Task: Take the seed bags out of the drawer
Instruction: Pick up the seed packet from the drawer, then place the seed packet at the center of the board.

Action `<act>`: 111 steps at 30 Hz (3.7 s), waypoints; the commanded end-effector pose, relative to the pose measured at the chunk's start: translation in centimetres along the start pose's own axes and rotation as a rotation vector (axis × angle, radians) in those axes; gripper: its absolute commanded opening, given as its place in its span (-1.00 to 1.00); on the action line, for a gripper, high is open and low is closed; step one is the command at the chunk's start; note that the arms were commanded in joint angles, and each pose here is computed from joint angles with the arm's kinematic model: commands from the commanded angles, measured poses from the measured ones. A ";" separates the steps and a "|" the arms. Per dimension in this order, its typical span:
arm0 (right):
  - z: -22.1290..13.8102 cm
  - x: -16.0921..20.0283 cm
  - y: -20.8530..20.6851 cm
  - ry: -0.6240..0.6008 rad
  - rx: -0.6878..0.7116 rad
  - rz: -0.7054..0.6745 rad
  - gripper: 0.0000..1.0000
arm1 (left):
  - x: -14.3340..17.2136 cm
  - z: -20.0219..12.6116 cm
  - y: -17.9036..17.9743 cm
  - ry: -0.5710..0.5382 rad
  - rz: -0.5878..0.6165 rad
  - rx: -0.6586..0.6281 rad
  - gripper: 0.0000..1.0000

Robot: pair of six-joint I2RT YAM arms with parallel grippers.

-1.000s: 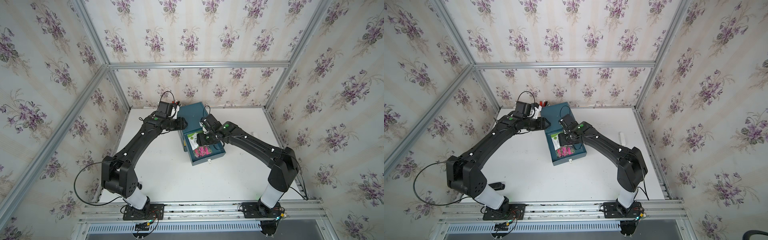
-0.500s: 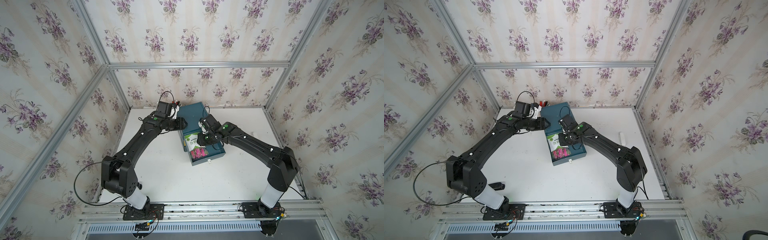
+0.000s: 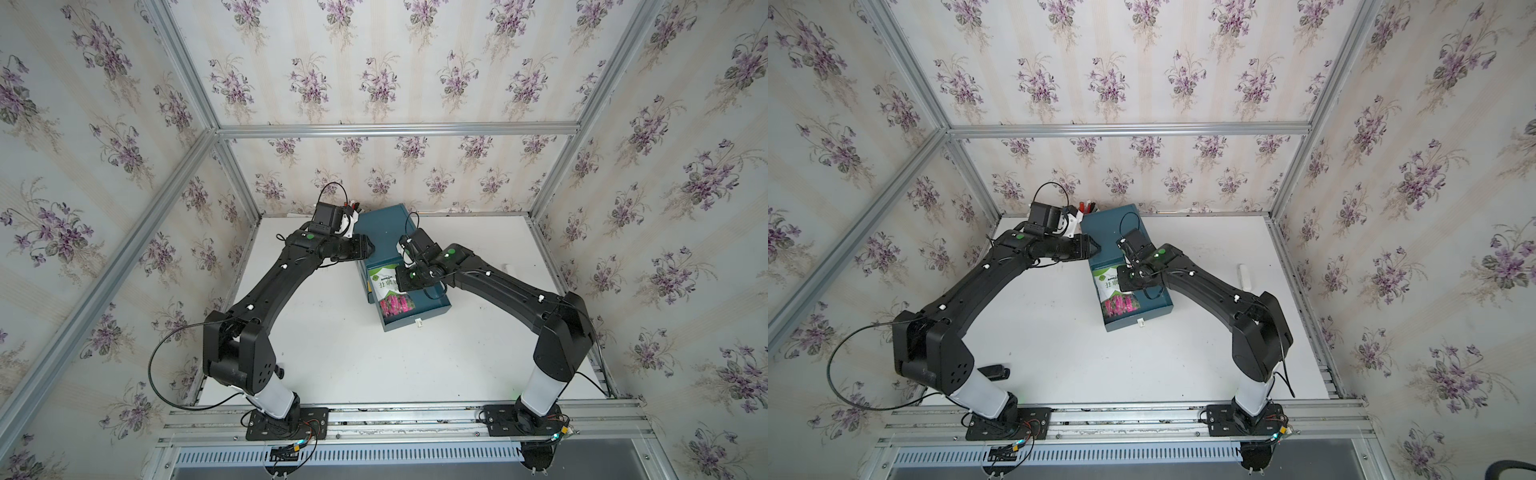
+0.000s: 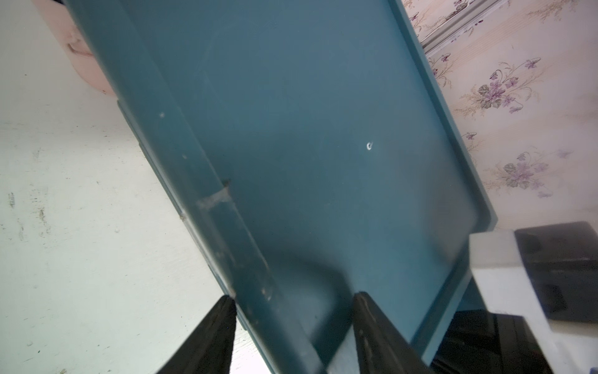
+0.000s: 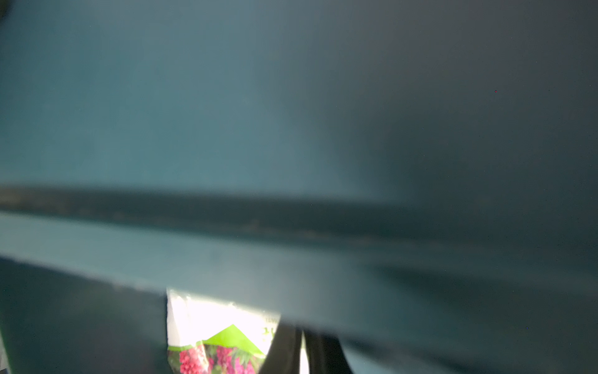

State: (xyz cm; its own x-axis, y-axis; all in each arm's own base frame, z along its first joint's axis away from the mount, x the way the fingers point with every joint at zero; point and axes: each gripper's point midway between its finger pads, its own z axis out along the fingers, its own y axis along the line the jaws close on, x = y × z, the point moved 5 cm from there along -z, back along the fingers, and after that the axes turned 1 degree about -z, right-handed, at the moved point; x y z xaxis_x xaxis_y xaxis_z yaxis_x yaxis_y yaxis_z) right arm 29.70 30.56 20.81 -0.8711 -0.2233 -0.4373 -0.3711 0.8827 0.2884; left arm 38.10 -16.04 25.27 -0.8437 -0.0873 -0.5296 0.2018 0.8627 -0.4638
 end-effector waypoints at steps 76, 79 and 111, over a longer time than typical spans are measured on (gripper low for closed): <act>-18.0 -2.5 -17.4 -0.328 0.167 0.331 -1.00 | 3.1 0.9 3.6 0.168 -0.028 -0.146 0.20; -15.6 -2.7 -19.6 -0.311 0.180 0.354 -1.00 | 3.1 0.9 3.6 0.170 -0.026 -0.149 0.20; 2.5 1.9 -31.3 0.042 0.332 0.442 -0.91 | 3.8 -0.3 4.1 0.176 -0.028 -0.192 0.20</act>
State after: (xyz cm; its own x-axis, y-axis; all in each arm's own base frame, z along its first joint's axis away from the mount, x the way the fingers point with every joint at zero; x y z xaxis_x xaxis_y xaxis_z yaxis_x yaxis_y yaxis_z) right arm 40.55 4.15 9.17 -0.9326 0.2015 -0.2995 0.1436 0.9684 0.2041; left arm 38.54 -14.94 25.18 -0.8318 -0.0913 -0.5474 0.1997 0.8711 -0.4487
